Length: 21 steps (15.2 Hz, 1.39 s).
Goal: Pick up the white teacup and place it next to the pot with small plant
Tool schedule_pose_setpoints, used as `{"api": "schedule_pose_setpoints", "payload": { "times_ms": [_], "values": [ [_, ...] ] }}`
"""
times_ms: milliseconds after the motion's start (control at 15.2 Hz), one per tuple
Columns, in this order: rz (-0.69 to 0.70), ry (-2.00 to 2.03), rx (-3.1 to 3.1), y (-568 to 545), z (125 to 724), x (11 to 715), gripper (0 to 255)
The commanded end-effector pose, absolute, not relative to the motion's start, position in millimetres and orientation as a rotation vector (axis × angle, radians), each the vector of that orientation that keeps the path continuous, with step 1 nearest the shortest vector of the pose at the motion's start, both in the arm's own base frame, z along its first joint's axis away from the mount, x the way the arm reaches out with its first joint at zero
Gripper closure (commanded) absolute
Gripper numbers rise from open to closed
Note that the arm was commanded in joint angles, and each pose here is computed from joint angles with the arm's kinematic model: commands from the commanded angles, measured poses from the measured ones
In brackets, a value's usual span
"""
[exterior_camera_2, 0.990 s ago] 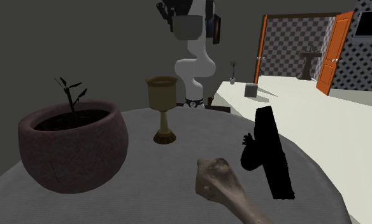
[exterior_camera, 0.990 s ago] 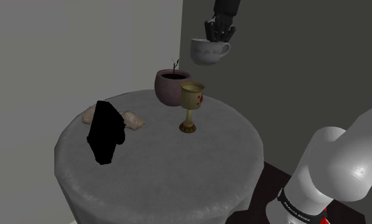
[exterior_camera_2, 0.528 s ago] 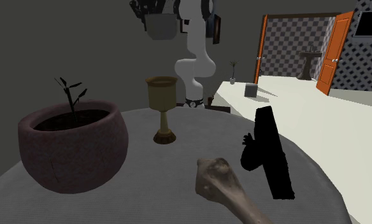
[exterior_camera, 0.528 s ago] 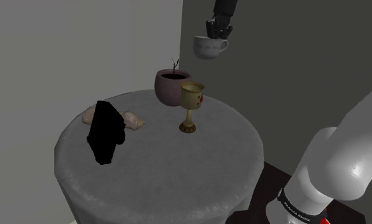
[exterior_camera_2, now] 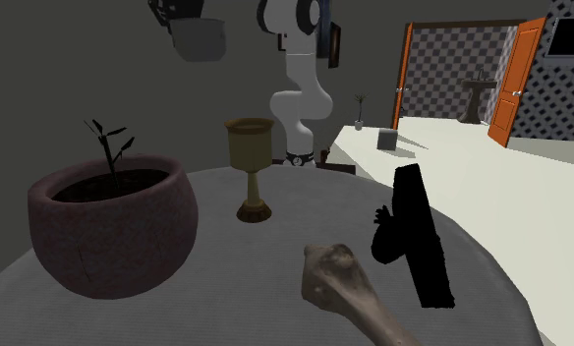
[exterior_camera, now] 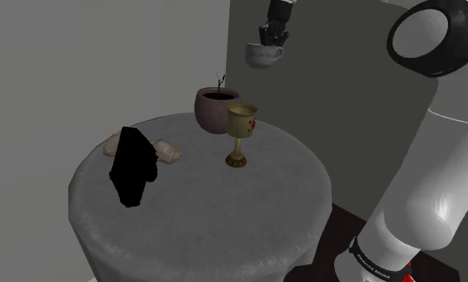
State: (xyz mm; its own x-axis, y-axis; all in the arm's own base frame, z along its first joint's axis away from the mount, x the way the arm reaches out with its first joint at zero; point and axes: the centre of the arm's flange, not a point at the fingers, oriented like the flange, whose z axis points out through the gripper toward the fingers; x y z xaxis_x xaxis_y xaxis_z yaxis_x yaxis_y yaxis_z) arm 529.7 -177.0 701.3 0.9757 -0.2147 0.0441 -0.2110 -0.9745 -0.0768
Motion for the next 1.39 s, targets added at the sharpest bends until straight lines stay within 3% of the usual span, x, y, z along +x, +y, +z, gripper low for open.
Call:
{"api": "schedule_pose_setpoints", "payload": {
  "times_ms": [0,1320],
  "values": [
    [-0.081,0.326,-3.053,-200.4,701.2,546.0,255],
    [-0.081,0.326,-3.053,-231.7,606.3,566.9,255]
  ]
}}
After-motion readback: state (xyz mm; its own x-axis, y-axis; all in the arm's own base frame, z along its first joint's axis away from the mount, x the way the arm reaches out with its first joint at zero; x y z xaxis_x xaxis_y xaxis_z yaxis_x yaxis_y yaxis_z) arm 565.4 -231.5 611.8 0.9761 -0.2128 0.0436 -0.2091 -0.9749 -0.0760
